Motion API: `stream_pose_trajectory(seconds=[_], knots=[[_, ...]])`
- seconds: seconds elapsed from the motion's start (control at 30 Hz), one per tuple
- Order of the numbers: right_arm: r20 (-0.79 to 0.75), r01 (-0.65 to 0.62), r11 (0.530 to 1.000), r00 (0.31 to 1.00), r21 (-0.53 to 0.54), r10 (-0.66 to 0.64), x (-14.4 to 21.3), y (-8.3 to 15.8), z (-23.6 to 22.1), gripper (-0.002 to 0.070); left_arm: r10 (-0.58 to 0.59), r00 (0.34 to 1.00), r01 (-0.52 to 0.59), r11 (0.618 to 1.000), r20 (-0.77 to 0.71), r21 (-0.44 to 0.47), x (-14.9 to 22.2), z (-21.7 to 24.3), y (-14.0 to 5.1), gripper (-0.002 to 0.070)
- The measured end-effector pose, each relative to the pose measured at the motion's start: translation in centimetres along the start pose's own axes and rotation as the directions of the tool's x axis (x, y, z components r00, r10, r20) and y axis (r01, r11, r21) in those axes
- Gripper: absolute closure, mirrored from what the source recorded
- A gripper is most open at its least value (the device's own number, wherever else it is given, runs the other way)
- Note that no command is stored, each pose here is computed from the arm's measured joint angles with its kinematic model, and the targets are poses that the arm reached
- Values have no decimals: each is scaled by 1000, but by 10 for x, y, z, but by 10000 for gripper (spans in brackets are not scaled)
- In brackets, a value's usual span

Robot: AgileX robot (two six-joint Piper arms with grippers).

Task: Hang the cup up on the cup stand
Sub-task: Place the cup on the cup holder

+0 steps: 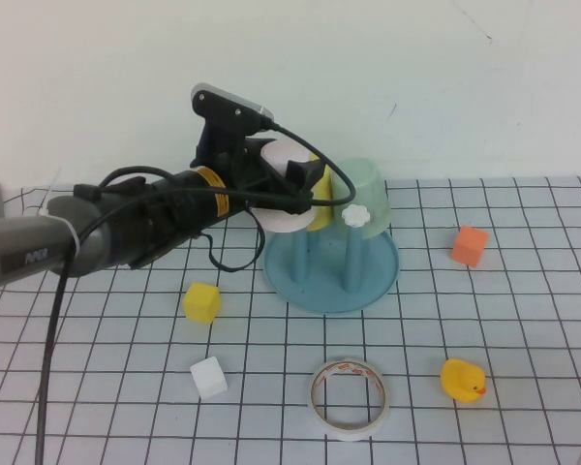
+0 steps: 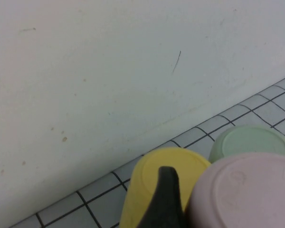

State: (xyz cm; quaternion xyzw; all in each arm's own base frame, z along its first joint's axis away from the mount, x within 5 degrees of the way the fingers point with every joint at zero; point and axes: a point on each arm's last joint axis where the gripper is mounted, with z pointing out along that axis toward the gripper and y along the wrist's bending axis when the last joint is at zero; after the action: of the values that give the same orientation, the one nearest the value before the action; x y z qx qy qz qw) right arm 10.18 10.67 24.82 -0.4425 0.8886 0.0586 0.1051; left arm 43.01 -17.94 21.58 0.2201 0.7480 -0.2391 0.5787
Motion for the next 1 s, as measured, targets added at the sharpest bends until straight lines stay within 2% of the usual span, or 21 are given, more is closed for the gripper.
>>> stream_pose_trajectory(seconds=[0.33, 0.5, 0.77, 0.9, 1.0], knots=[[2, 0, 1000, 1000, 0, 0, 0, 0, 0, 664, -4, 999, 4, 1000, -35, 1, 3, 1, -2, 127], [21, 2, 1000, 1000, 4, -2, -2, 0, 0, 664, -113, 992, 112, 994, -64, -18, 5, 1, -1, 12], [116, -9, 1000, 993, 2, 8, -11, 0, -1, 664, -69, 995, 70, 998, -75, 3, -3, -5, -5, -16], [159, -10, 1000, 987, 7, 9, -14, -1, -1, 664, -8, 999, 9, 999, -54, 34, -26, -18, -13, 20], [239, -13, 1000, 971, 21, 8, -22, -2, -2, 664, 41, 999, -39, 997, -32, 60, -50, -34, -21, 111]])
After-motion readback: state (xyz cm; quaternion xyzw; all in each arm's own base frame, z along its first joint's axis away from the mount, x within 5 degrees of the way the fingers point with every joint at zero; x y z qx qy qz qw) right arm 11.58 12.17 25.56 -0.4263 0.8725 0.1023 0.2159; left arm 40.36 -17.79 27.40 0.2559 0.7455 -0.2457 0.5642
